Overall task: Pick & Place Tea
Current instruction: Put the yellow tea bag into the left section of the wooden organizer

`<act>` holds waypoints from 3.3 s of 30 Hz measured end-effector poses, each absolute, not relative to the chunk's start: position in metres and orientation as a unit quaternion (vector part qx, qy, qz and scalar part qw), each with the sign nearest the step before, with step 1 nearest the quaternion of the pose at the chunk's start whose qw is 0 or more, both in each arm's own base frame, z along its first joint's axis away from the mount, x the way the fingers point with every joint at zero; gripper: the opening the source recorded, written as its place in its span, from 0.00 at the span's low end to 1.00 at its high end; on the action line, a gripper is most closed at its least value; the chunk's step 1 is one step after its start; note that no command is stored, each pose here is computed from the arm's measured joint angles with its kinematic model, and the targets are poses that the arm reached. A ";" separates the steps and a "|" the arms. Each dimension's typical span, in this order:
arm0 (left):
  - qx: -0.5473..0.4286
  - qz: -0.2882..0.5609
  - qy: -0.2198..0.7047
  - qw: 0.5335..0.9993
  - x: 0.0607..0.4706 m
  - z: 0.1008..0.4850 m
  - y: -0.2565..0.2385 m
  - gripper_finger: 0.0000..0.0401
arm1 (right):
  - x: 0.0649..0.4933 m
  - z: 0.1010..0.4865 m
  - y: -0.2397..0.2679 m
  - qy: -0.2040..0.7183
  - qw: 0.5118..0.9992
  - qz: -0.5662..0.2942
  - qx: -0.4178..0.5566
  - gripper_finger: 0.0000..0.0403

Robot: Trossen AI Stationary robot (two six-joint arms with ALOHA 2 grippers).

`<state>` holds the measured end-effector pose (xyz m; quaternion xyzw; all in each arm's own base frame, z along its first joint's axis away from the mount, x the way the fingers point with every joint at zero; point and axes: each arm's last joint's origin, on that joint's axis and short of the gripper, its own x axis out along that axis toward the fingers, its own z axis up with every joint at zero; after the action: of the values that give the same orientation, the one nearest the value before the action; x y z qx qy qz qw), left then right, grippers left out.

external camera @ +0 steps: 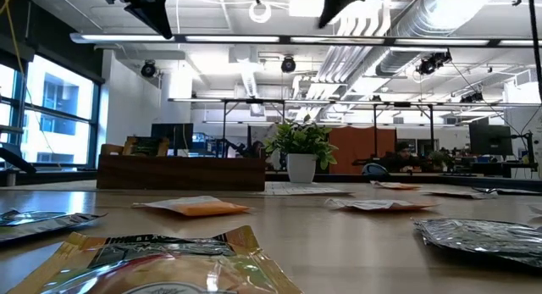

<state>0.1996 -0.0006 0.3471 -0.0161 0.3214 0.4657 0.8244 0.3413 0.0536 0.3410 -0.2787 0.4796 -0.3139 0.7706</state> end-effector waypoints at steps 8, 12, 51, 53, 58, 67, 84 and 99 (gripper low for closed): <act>-0.018 0.468 0.318 0.824 0.200 0.347 0.000 0.00 | 0.294 0.350 0.100 0.535 0.783 -0.237 -0.214 0.37; -0.017 0.469 0.318 0.824 0.200 0.347 0.000 0.00 | 0.283 0.349 0.128 0.534 0.796 -0.188 -0.215 0.37; -0.074 0.426 0.333 0.838 0.203 0.346 -0.004 0.00 | 0.356 0.135 0.147 0.258 0.948 0.175 0.062 0.37; -0.084 0.420 0.335 0.839 0.204 0.346 -0.004 0.00 | 0.365 0.127 0.156 0.280 0.942 0.175 0.061 0.37; -0.112 0.394 0.350 0.842 0.205 0.345 -0.006 0.00 | 0.379 0.110 0.179 0.311 0.933 0.173 0.057 0.37; -0.115 0.395 0.339 0.846 0.206 0.346 -0.006 0.00 | 0.373 0.103 0.195 0.320 0.933 0.153 0.063 0.37; -0.118 0.394 0.334 0.848 0.207 0.346 -0.006 0.00 | 0.380 0.070 0.196 0.303 0.933 0.161 0.107 0.36; -0.095 0.399 0.335 0.848 0.207 0.347 -0.005 0.00 | 0.379 0.068 0.197 0.302 0.936 0.171 0.062 0.03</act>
<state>0.2070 -0.0053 0.3467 -0.0947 0.3353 0.3988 0.8483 0.3786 0.1969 0.0682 0.0616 0.3016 0.1710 0.9359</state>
